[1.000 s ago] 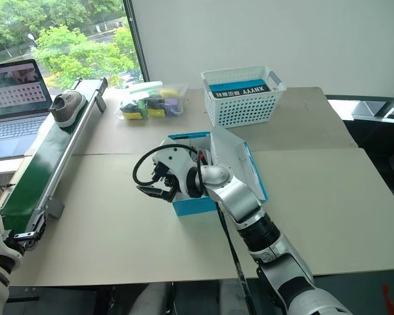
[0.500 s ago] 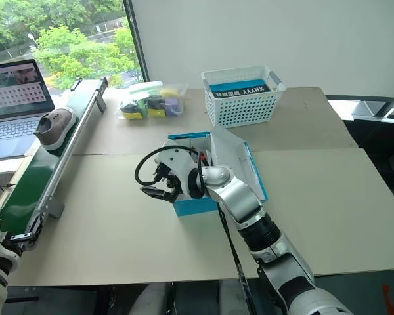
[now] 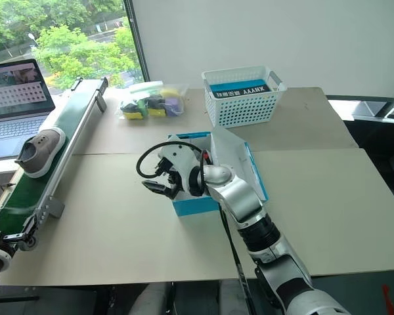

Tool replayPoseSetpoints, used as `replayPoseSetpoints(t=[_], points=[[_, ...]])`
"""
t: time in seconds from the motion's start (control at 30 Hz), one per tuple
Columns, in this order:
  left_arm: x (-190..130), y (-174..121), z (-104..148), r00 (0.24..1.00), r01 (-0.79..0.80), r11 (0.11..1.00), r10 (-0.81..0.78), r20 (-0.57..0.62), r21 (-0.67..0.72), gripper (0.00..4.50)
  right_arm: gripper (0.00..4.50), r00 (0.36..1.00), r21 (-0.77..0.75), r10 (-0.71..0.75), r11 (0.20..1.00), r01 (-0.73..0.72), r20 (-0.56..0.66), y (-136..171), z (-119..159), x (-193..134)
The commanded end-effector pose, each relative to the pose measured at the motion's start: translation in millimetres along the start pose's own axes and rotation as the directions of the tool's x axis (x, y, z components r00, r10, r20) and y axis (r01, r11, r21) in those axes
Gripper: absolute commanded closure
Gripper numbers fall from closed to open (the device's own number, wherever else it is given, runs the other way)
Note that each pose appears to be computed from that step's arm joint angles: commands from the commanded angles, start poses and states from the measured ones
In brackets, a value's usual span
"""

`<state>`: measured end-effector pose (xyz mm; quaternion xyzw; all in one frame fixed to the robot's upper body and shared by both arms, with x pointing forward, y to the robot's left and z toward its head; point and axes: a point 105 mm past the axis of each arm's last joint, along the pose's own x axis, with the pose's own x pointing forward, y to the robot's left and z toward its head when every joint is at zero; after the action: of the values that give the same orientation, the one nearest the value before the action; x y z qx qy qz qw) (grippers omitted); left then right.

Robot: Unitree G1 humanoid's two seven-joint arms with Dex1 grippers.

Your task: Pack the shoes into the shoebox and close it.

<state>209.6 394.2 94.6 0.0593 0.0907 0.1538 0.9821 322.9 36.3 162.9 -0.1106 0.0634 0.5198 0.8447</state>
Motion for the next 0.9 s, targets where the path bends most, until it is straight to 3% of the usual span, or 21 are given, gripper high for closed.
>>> replayPoseSetpoints(t=[0.03, 0.27, 0.63, 0.87, 0.9], points=[[4.3, 7.6, 15.3, 0.999, -0.001, 1.000, 0.000, 0.046, 0.022, 0.00, 0.13, 0.997, -0.005, -0.023, 1.000, 0.024, 0.068, -1.9, 19.2, -6.6], [15.9, 2.7, 25.0, 0.998, 0.021, 0.999, -0.022, 0.064, 0.026, 0.00, 0.13, 0.996, 0.008, -0.057, 0.998, 0.057, 0.075, -9.6, 17.0, -7.9], [14.3, 10.2, -2.2, 0.999, -0.037, 0.990, 0.032, -0.041, -0.137, 0.00, 0.13, 0.994, 0.011, -0.078, 0.997, 0.077, 0.082, -14.7, 19.2, -14.0], [13.6, 3.6, -12.4, 0.997, -0.025, 0.989, 0.014, -0.077, -0.148, 0.00, 0.13, 0.992, 0.013, -0.093, 0.996, 0.093, 0.083, -21.1, 22.4, -18.1], [13.5, 2.0, -11.9, 0.997, -0.020, 0.988, 0.009, -0.073, -0.156, 0.25, 0.05, 0.992, 0.013, -0.097, 0.995, 0.096, 0.086, -22.5, 23.7, -18.6]])
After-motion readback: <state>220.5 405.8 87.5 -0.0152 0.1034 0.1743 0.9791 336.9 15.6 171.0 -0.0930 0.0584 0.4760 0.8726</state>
